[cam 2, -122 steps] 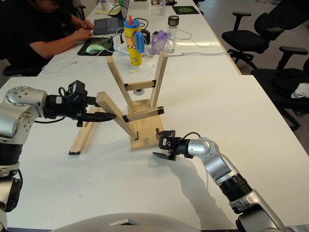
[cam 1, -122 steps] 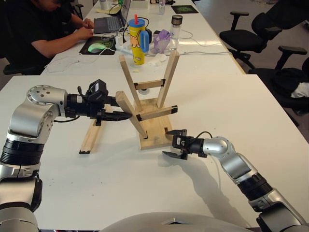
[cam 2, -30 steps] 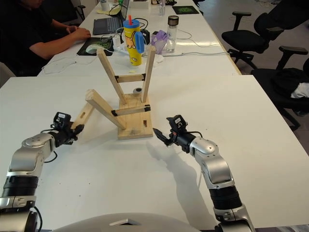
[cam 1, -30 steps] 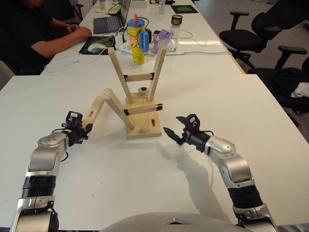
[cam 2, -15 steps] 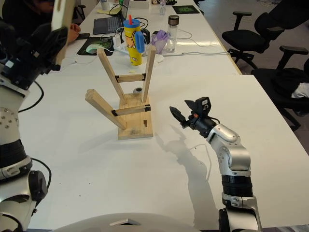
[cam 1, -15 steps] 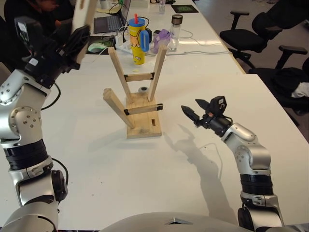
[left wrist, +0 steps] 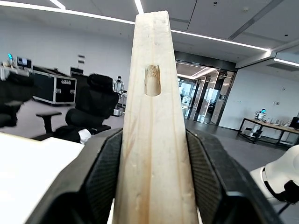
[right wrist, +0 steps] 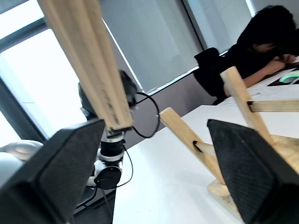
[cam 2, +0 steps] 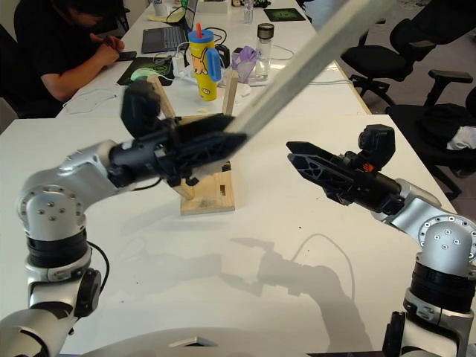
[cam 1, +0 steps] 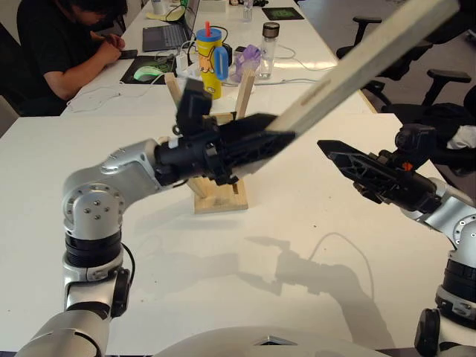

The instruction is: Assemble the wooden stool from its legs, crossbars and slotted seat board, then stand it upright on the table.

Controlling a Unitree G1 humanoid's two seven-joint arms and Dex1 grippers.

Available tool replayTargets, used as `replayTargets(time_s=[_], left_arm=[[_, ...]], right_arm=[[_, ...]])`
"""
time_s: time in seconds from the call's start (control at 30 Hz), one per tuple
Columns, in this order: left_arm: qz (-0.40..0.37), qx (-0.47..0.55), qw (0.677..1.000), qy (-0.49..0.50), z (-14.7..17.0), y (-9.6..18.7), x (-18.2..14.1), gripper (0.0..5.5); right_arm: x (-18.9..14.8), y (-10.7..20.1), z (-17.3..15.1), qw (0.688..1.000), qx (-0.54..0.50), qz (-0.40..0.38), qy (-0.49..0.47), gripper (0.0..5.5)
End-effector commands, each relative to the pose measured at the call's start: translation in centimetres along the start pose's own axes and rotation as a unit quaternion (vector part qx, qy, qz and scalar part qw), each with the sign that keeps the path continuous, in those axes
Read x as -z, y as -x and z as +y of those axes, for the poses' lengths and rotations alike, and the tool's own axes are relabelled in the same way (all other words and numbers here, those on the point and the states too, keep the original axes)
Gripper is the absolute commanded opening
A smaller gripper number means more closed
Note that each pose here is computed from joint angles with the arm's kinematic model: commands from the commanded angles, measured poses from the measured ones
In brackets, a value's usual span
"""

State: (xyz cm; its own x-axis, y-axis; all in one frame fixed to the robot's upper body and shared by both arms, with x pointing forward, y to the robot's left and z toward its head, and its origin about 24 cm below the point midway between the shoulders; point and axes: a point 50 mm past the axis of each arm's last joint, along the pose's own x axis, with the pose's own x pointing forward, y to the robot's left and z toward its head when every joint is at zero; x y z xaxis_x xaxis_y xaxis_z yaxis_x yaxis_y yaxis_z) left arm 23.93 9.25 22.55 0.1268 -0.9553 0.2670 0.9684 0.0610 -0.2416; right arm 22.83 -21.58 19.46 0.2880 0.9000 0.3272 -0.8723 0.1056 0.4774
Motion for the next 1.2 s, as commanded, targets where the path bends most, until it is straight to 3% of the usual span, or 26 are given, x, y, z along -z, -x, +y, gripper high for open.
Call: replayTargets(time_s=[0.03, 0.17, 0.43, 1.03, 1.2], left_arm=[[0.002, -0.004, 1.0, 0.024, 0.6, 0.3, 1.2, 2.05], [0.013, -0.003, 0.999, 0.044, 0.8, 0.7, 2.2, 2.05], [0.052, 0.012, 0.996, 0.077, 0.8, 1.6, 3.8, 2.05], [0.075, 0.015, 0.993, 0.084, 0.5, 2.9, 3.7, 2.05], [0.092, 0.006, 0.995, 0.038, 0.4, 2.6, 4.0, 2.05]], right_arm=[[-1.0, -0.5, 0.5, 0.999, -0.033, -0.015, -0.017, 4.56], [-1.3, -0.9, 0.6, 0.999, -0.036, -0.03, -0.022, 5.1], [-1.4, -1.4, 0.8, 0.997, -0.055, -0.046, -0.035, 5.1], [-0.5, -0.3, 0.7, 0.998, -0.028, -0.013, -0.048, 2.29], [0.2, 0.0, 0.3, 0.999, -0.013, 0.002, -0.048, 2.08]])
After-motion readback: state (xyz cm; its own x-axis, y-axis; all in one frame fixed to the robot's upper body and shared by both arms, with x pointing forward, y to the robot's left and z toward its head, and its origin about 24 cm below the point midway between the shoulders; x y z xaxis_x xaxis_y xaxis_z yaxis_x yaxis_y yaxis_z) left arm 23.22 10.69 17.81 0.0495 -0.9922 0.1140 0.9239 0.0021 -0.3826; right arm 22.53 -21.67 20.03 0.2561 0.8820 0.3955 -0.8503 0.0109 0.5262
